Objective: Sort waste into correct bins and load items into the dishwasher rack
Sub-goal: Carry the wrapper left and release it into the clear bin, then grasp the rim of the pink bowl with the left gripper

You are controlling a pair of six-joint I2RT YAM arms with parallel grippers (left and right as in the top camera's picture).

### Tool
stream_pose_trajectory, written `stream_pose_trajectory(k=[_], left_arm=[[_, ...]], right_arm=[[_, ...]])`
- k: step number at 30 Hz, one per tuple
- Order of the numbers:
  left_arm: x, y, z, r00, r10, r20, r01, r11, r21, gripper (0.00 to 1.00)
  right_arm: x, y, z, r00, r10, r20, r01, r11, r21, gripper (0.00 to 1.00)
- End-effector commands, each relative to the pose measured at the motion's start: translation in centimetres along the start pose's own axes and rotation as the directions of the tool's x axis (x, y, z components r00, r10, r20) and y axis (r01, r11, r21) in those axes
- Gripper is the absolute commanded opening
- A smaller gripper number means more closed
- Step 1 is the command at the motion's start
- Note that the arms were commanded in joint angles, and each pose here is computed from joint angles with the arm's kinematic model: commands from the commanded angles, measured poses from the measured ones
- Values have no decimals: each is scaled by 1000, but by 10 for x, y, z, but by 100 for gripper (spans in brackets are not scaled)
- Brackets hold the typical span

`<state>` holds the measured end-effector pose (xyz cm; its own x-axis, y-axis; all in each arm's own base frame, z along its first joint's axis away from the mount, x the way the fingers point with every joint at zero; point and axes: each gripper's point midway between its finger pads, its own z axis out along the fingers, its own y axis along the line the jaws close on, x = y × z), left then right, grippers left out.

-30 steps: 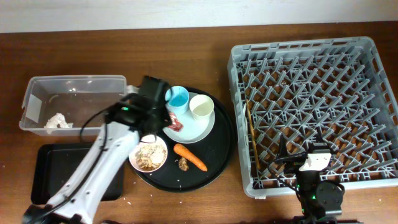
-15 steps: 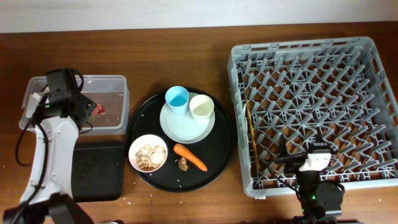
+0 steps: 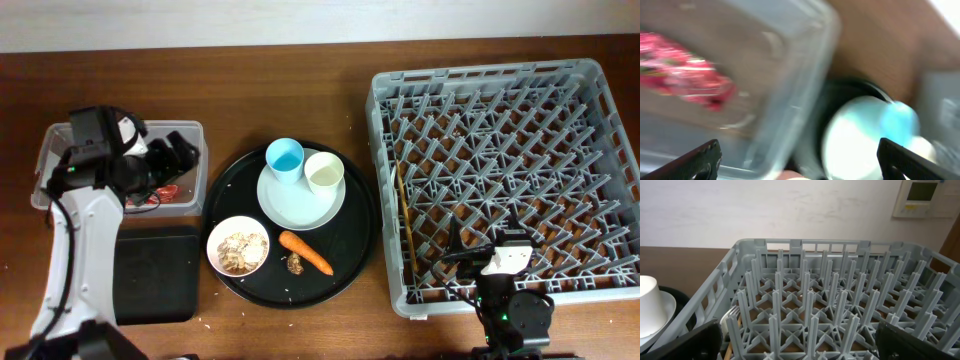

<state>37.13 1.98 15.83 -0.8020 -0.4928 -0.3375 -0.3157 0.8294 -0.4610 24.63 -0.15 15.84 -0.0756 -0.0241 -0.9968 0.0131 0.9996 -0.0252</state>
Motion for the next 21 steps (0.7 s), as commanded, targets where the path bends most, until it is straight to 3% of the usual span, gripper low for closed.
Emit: stream_pose_trajectory(k=[1,3,4,5,6,8,12,14,15,16,17,19,21], left_arm=[[35,-38,-26,989,93,-112,-69,976,205,95],[67,-13,-28,970,20,-244,-2,997,73,74],[82,-3,-32,954,-12,-299,16,1000,10,50],[98,9,-37,934,-35,-355,10,997,-71,9],[110,16,-40,917,-38,-396,-15,991,-130,0],[123,12,-39,900,15,-435,-96,982,-165,0],[156,-34,-26,838,221,-498,-295,953,-74,0],[162,-33,-22,866,210,-454,-352,901,-253,0],[171,-45,-18,863,236,-447,-373,894,-248,7],[178,-57,-15,857,267,-441,-394,891,-225,31],[182,-68,-12,847,311,-431,-423,885,-195,40],[187,-80,-5,838,361,-410,-454,877,-156,43],[187,-78,0,839,374,-394,-467,867,-172,52]], right_arm=[[3,-3,0,1000,6,-4,-6,1000,16,99],[3,-3,0,1000,6,-4,-6,1000,16,99],[3,-3,0,1000,6,-4,-6,1000,16,99],[3,-3,0,1000,6,-4,-6,1000,16,99],[3,-3,0,1000,6,-4,-6,1000,16,99],[3,-3,0,1000,6,-4,-6,1000,16,99],[3,-3,0,1000,6,-4,-6,1000,16,99],[3,-3,0,1000,6,-4,-6,1000,16,99],[3,-3,0,1000,6,-4,-6,1000,16,99],[3,-3,0,1000,6,-4,-6,1000,16,99],[3,-3,0,1000,6,-4,-6,1000,16,99],[3,-3,0,1000,6,-4,-6,1000,16,99],[3,-3,0,1000,6,-4,-6,1000,16,99]])
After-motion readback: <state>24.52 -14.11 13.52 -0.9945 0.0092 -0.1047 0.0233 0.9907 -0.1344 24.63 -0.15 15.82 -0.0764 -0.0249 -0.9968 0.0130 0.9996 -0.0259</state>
